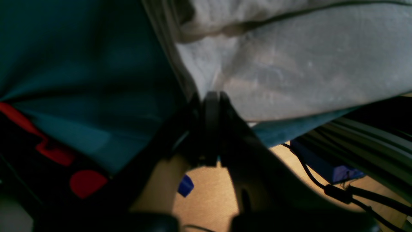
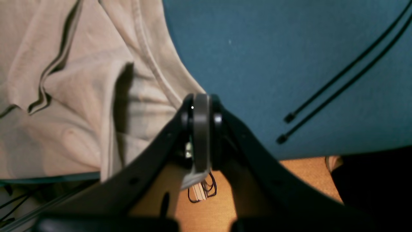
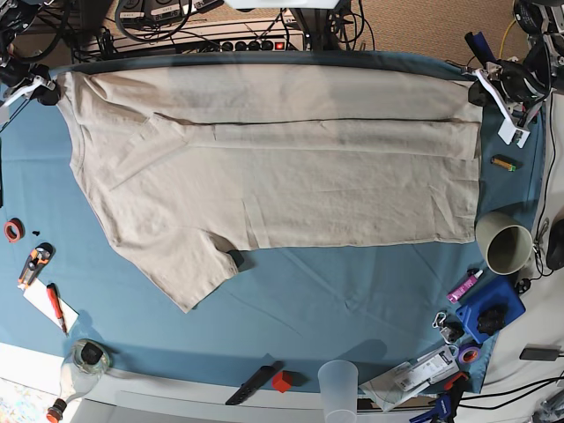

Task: Fold the T-shirt properly
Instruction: 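Drag the folded shirt away from the robot with both grippers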

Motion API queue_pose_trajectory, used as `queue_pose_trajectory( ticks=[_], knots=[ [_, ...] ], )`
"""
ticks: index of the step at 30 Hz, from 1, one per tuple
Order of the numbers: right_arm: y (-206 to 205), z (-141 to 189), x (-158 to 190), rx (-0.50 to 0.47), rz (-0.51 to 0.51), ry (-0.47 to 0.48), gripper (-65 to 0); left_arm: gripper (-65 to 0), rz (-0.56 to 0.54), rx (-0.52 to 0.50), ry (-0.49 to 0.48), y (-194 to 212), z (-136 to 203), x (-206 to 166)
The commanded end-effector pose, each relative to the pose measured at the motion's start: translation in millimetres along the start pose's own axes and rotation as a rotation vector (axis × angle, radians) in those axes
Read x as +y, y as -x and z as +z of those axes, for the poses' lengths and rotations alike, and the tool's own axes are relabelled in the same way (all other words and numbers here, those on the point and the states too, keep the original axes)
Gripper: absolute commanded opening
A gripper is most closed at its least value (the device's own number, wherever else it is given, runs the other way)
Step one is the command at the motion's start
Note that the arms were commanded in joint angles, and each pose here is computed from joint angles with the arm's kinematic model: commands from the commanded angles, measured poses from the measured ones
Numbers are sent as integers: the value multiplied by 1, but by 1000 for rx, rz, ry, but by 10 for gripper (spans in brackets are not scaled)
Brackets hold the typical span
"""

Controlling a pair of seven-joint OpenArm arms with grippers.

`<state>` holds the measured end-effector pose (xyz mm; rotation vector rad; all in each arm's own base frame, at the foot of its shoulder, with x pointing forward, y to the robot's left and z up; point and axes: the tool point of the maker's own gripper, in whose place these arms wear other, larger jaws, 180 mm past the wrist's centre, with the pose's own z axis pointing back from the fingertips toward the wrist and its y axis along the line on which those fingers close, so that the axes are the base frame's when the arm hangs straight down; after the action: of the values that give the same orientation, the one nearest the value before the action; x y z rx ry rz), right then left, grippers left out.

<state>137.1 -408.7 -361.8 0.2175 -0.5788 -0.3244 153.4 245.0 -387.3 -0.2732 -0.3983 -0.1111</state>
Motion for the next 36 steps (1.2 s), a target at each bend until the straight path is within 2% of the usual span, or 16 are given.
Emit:
queue_pose_trajectory(
  ticks=[1,2,4,6,8,12,17,20,23,25,27,32,36],
  knots=[
    [-18,10,-3,-43,30,13,-650,-650,-21,-14,-14,-7,6,4],
    [-18,10,-2,-44,29,8,-650,-649,-20,-14,-14,-7,6,4],
    [-17,10,-1,-38,29,3,-636,-528,-20,-15,-14,-7,6,4],
    [-17,11,-1,-38,30,4,-567,-430,-20,-17,-13,-7,6,4],
    [-18,11,-2,-38,33,6,-520,-391,-20,-16,-13,-7,6,4],
    [-28,15,0,-59,49,-4,-518,-390,-23,-18,-13,-8,7,3],
    [-57,31,6,-110,133,7,-518,-390,-67,-51,-22,-20,14,-3],
    [-80,42,12,-161,202,26,-518,-390,-118,-135,-55,-41,22,-6],
    [-107,49,24,-262,240,18,-518,-390,-185,-261,-93,-69,36,-12],
    [-125,53,34,-344,245,-11,-518,-390,-222,-333,-90,-85,45,-22],
    [-138,55,40,-387,245,-32,-518,-390,-253,-362,-93,-93,52,-30],
    [-163,57,34,-435,208,39,-518,-390,-289,-362,-138,-96,57,-28],
    [-176,50,41,-452,224,34,-518,-390,-292,-391,-135,-101,59,-29]
  ],
)
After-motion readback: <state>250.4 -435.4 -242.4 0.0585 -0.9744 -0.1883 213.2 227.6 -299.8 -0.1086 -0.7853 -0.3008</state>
